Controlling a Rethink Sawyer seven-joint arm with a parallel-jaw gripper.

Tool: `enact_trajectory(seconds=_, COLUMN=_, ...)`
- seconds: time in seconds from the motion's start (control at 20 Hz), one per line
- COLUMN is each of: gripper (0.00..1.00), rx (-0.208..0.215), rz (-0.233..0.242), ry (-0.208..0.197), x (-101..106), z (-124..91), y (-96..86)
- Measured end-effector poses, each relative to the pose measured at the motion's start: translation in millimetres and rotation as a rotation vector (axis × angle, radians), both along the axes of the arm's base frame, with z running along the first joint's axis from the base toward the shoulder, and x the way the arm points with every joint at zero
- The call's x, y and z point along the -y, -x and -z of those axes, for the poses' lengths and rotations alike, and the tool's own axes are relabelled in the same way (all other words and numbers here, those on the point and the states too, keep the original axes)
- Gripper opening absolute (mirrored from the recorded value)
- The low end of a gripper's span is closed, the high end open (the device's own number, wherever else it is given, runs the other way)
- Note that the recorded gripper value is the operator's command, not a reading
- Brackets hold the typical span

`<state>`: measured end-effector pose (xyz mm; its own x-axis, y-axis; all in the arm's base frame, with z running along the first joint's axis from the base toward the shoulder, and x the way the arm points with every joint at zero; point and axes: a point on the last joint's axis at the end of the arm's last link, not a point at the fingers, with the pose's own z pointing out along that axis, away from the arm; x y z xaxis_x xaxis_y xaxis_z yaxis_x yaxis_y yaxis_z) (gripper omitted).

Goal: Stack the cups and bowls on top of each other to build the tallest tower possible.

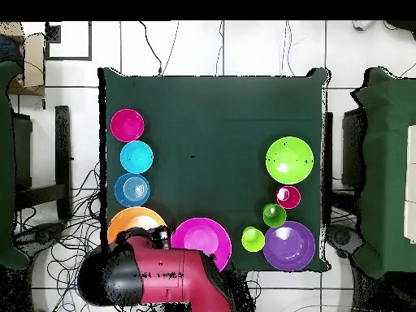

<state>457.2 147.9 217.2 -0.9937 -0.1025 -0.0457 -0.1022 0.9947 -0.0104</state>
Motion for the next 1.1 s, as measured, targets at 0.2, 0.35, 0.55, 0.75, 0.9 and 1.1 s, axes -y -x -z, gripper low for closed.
enact_trajectory(seconds=0.2, gripper=1.0, rx=0.002, rz=0.009, ry=0.0, x=4, z=8, y=-1.3)
enact_trajectory(seconds=0.35, gripper=1.0, rx=0.01, rz=0.014, ry=0.0, x=6, z=13, y=-2.8)
enact_trajectory(seconds=0.55, gripper=1.0, rx=0.01, rz=0.02, ry=0.0, x=9, z=20, y=-2.9)
enact_trajectory(seconds=0.75, gripper=1.0, rx=0.003, rz=0.025, ry=0.0, x=11, z=24, y=-1.8)
enact_trajectory(seconds=0.9, gripper=1.0, rx=-0.001, rz=0.025, ry=0.0, x=12, z=26, y=-0.9)
enact_trajectory(seconds=1.1, gripper=1.0, rx=-0.002, rz=0.027, ry=0.0, x=12, z=26, y=-0.4)
